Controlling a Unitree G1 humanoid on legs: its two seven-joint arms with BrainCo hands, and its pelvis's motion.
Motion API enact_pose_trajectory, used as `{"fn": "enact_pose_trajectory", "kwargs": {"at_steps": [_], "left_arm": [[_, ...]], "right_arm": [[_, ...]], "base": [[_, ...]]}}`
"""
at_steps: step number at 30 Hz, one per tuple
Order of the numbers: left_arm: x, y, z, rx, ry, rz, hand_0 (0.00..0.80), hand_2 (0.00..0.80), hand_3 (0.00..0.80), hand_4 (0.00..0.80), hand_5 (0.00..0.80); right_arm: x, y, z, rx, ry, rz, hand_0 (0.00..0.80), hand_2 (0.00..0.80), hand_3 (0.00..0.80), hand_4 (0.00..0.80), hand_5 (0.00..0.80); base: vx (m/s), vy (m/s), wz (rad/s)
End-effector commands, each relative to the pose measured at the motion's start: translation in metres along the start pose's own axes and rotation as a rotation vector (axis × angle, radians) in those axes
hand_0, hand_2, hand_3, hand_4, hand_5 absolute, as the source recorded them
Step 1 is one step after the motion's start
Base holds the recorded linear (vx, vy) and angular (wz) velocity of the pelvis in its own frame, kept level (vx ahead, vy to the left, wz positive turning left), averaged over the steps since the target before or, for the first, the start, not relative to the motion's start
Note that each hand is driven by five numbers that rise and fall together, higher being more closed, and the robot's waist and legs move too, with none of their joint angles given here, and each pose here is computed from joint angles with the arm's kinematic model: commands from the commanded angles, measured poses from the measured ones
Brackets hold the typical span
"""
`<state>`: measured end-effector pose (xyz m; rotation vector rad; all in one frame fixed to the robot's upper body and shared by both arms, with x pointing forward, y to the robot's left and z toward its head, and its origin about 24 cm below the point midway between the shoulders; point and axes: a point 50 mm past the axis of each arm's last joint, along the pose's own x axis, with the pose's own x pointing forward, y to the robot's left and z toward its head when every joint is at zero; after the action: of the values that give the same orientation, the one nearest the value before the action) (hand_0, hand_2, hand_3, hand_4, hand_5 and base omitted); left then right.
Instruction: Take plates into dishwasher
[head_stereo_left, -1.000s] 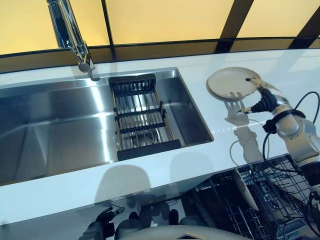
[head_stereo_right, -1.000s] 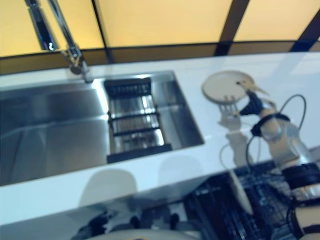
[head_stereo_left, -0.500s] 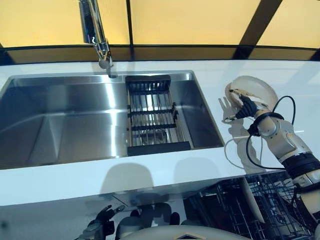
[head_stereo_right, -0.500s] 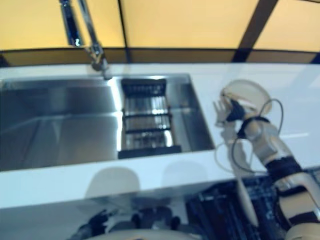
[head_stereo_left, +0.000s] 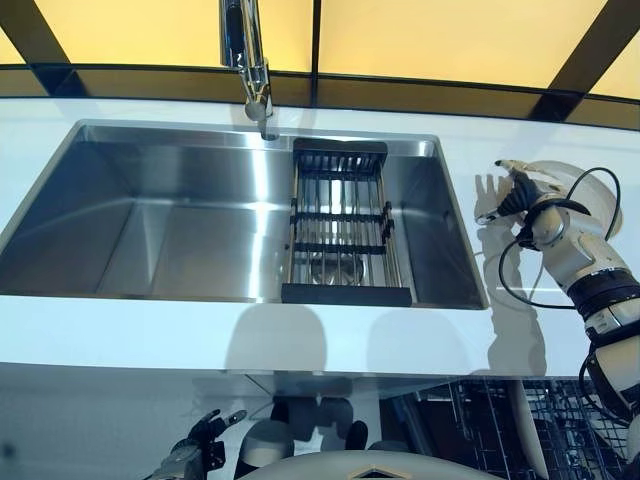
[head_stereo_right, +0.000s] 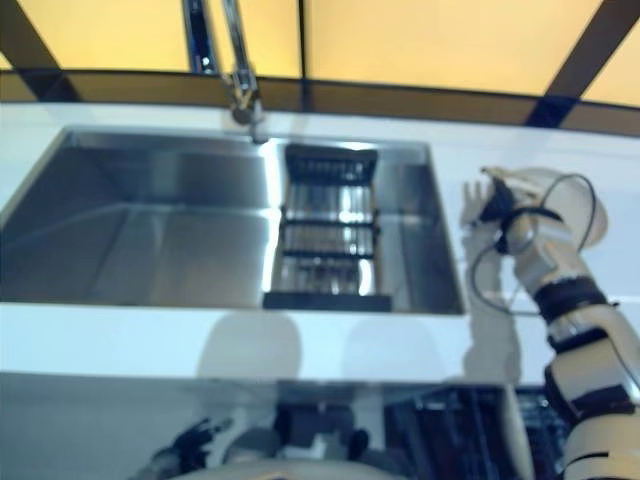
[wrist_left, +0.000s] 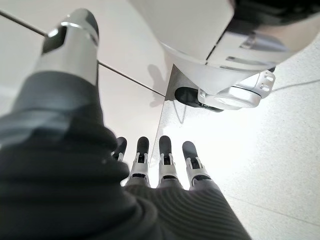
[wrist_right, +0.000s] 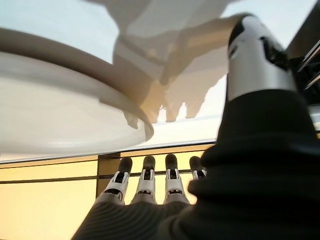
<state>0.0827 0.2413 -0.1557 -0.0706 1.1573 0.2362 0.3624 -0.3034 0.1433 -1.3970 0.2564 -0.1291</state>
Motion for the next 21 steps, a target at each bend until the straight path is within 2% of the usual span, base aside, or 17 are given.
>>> {"fn": "enact_pose_trajectory", "kwargs": {"at_steps": [1,10,21], "left_arm": [[0.004,0.002,0.031,0.078,-0.085,-0.013,0.000,0.000,0.000,0.000,0.000],[0.004,0.001,0.031,0.065,-0.082,-0.011,0.000,0.000,0.000,0.000,0.000],[0.004,0.000,0.028,0.033,-0.074,0.003,0.000,0.000,0.000,0.000,0.000]], "right_arm": [[0.005,-0.053,-0.006,-0.051,0.046,-0.155,0.000,0.000,0.000,0.000,0.000],[-0.002,-0.048,-0.015,-0.018,0.037,-0.144,0.000,0.000,0.000,0.000,0.000],[-0.016,-0.019,-0.033,0.007,0.053,-0.054,0.000,0.000,0.000,0.000,0.000]], "base": [[0.000,0.000,0.00],[0.000,0.005,-0.01],[0.006,0.002,-0.10]]}}
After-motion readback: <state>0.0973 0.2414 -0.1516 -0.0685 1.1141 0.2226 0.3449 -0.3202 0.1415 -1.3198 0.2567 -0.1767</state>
